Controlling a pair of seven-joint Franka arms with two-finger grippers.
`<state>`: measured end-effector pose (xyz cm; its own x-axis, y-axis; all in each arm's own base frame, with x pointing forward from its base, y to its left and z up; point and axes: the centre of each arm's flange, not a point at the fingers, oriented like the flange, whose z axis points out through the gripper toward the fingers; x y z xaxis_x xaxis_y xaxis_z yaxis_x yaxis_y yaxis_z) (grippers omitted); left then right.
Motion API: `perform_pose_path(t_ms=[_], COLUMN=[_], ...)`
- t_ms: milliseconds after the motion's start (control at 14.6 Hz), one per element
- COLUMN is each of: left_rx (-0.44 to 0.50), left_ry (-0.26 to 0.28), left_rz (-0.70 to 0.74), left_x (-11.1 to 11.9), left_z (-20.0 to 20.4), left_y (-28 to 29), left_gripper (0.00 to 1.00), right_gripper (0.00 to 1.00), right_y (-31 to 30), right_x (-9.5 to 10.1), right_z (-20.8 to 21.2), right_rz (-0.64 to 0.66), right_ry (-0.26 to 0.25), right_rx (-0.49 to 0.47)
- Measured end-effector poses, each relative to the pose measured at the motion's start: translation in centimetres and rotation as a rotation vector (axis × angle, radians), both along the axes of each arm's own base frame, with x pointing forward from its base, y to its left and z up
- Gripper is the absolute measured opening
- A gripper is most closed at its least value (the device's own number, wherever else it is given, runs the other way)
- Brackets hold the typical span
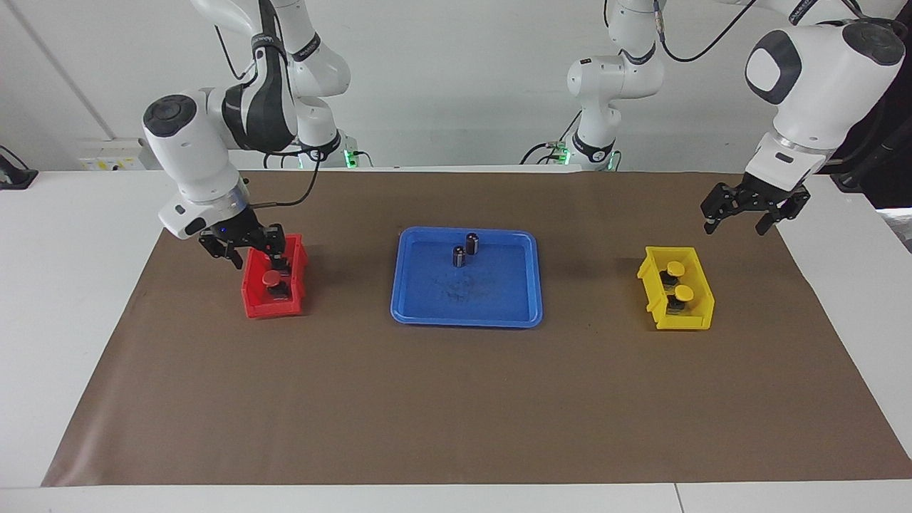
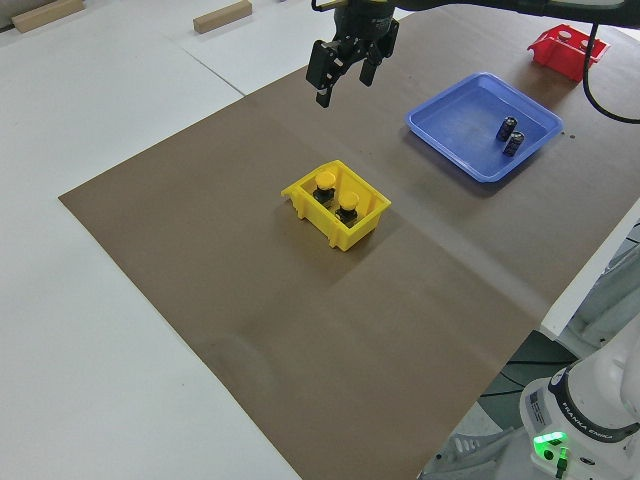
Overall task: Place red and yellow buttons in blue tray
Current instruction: 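Reach the right gripper down to a red button in the red holder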
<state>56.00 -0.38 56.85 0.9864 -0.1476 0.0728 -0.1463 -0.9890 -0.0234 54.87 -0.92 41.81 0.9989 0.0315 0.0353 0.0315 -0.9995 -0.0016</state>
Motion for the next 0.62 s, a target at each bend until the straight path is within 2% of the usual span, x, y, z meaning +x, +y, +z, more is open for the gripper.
perform_pose_path(t_ms=[137, 412, 618], left_rx=[0.000, 0.002, -0.026], left_ry=[0.012, 0.151, 0.167], left_rz=[0.000, -0.049, -0.095], left_x=[-0.5, -2.9, -3.3], left_z=[0.5, 0.4, 0.7], left_y=[0.0, -0.9, -1.2], left_gripper=[1.00, 1.00, 1.00], right_gripper=[0.72, 0.72, 0.70], right_y=[0.0, 0.0, -0.3], right_x=[-0.2, -0.9, -1.4], right_z=[-1.7, -3.9, -5.0], right_rz=[0.001, 0.010, 0.020], right_ry=[0.005, 0.007, 0.004], right_rx=[0.000, 0.000, -0.001])
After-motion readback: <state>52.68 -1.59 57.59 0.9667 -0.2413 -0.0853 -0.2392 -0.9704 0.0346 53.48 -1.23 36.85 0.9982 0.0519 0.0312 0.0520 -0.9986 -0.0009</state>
